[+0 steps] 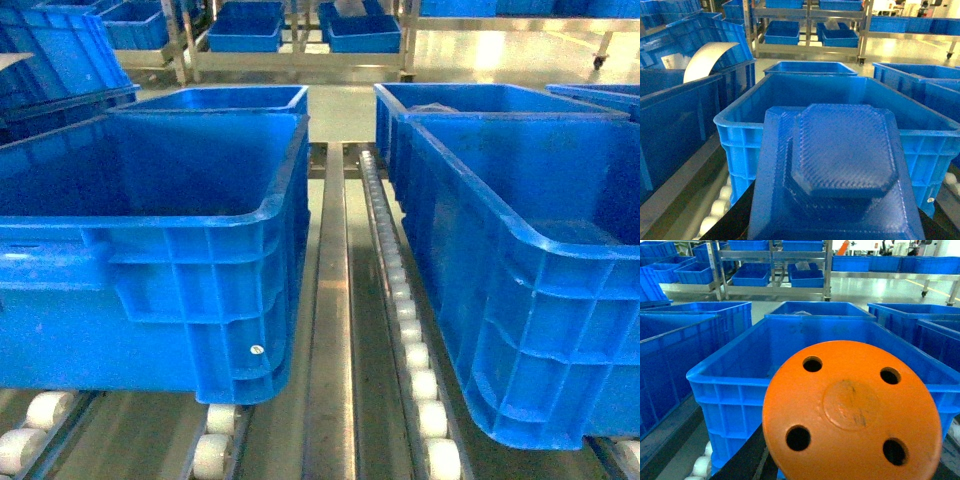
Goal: Sort blue parts and orange caps into right shelf containers
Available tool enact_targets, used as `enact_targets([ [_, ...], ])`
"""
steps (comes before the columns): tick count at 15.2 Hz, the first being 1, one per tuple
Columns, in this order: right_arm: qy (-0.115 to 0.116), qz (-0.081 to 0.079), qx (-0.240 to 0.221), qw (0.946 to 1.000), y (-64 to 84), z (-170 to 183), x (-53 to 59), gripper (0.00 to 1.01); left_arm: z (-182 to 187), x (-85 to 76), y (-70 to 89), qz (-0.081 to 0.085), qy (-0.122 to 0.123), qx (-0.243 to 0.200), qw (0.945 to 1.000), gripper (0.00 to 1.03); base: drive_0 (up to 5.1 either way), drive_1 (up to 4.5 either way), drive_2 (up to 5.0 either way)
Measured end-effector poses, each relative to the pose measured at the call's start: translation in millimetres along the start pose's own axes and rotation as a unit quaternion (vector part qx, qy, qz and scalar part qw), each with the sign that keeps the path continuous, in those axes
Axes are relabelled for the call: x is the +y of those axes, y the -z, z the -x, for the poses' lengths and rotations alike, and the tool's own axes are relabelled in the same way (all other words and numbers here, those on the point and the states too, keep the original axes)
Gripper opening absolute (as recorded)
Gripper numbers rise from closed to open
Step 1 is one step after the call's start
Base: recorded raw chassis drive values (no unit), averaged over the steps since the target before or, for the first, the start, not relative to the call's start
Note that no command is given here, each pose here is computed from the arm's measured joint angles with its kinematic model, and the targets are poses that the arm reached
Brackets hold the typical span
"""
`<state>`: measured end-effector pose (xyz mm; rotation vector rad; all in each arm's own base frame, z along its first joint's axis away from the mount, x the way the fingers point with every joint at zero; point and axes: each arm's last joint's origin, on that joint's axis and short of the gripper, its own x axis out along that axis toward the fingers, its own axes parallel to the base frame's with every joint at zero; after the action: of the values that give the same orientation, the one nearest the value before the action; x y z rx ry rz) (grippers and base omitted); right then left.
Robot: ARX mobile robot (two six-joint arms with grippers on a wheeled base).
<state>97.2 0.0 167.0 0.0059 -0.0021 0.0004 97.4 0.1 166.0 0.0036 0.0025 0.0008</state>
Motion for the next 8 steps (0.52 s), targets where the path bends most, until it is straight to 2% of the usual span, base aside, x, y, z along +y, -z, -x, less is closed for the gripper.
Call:
enact_targets([
  [8, 0.0, 0.0, 0.0, 1.0, 0.0, 0.0, 0.0, 0.44, 0.0, 0.0, 0.0, 0.0, 0.0, 0.0, 1.0, 0.42, 0.0, 0.0, 0.0],
])
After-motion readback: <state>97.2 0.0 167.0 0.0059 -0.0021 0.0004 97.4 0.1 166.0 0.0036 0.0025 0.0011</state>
